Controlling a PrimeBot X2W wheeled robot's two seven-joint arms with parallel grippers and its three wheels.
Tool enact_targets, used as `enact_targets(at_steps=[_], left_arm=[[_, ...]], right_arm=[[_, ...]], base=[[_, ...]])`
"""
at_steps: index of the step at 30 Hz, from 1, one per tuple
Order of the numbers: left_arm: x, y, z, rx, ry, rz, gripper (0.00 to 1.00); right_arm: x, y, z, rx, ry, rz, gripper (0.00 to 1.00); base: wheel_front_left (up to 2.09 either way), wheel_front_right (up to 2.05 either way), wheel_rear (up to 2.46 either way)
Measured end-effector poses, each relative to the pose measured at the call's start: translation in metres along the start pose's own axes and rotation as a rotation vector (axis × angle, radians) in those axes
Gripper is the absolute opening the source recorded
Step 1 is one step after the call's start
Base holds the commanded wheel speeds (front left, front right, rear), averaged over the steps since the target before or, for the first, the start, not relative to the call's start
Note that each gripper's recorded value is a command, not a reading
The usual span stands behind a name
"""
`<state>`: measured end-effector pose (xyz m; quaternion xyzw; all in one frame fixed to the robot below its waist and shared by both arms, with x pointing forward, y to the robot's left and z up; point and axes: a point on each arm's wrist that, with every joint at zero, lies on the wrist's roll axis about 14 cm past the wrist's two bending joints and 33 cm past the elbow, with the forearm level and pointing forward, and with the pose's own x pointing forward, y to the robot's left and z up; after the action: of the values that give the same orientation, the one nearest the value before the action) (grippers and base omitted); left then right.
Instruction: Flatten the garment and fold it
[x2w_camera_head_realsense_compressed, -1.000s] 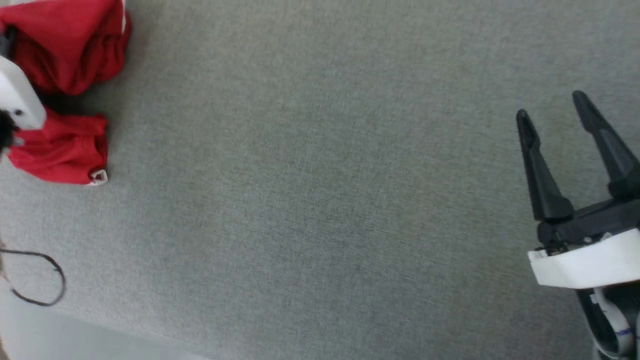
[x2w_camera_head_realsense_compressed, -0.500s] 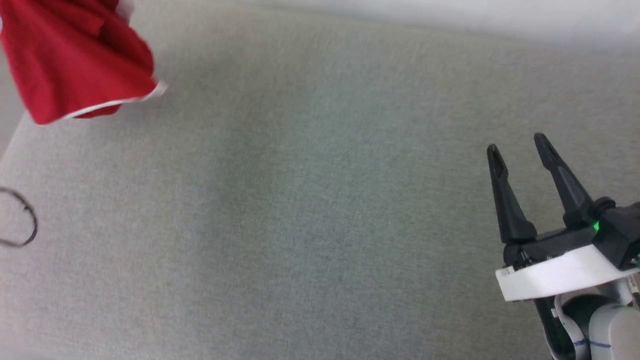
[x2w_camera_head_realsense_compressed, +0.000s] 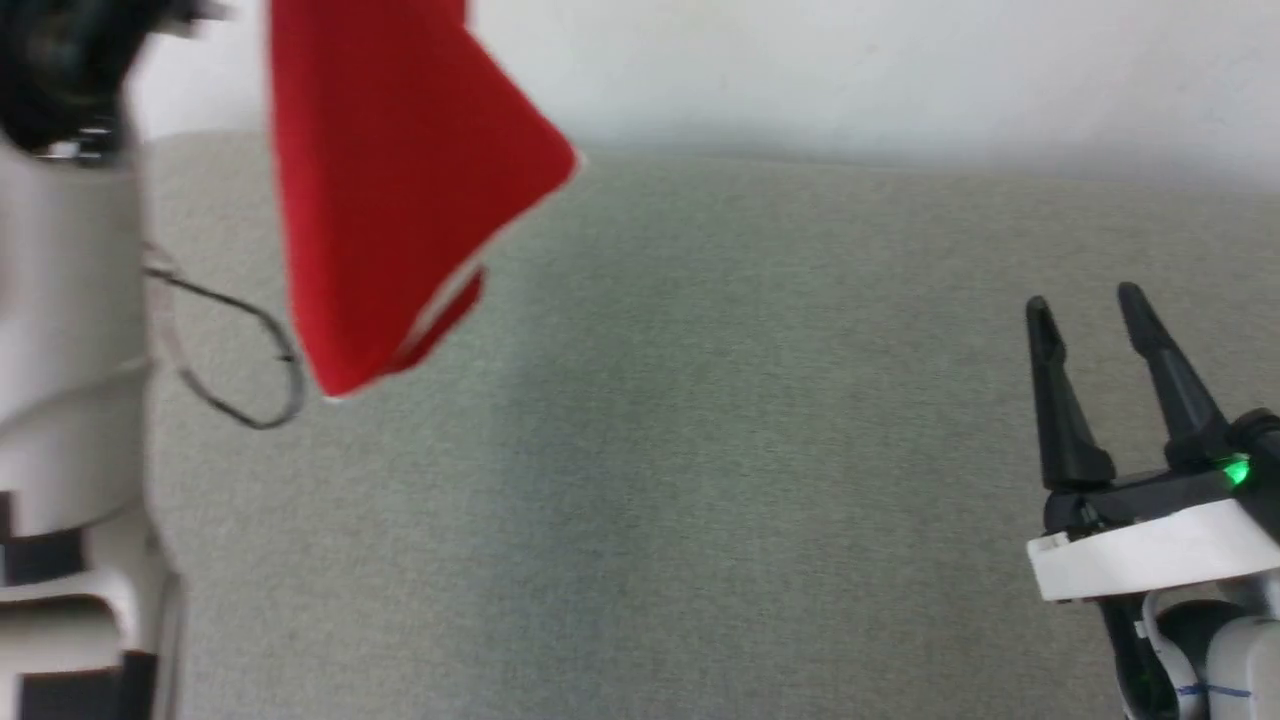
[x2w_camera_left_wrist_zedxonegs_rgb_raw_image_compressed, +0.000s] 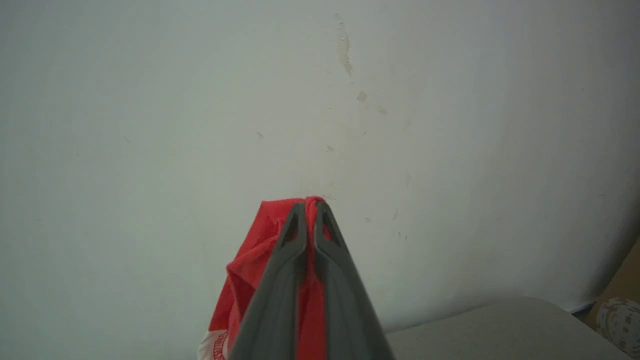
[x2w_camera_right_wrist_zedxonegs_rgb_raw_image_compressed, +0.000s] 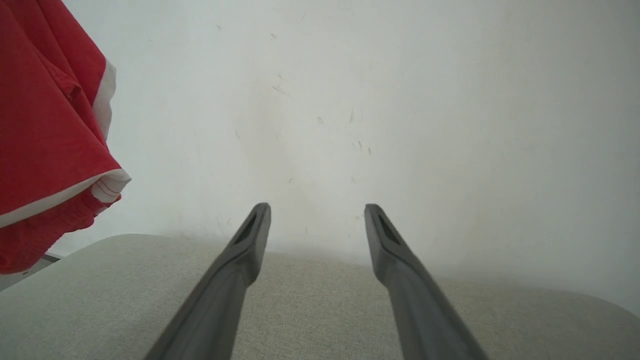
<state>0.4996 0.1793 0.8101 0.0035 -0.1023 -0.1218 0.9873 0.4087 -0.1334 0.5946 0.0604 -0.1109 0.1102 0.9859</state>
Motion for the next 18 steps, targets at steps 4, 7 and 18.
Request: enact_targets(at_steps=[4,7,18], left_arm=[[0.009,-0.064,0.003,-0.042,-0.008,-0.148,0.00],[0.011,-0.110,-0.002,-0.069,0.013,-0.256,0.00],[-0.004,-0.213,-0.135,-0.221,0.304,-0.443,0.00]], right_arm=[[-0.010,-0.018,0.012,-0.013,-0.030,-0.056,1.00],[-0.018,-0.031,0.019,-0.023,-0.042,-0.097,1.00],[-0.037,-0.061,0.024,-0.039,-0.055,-0.193,1.00]], base=[[0.00,0.00,0.00],[0.00,0.00,0.00],[0.00,0.00,0.00]])
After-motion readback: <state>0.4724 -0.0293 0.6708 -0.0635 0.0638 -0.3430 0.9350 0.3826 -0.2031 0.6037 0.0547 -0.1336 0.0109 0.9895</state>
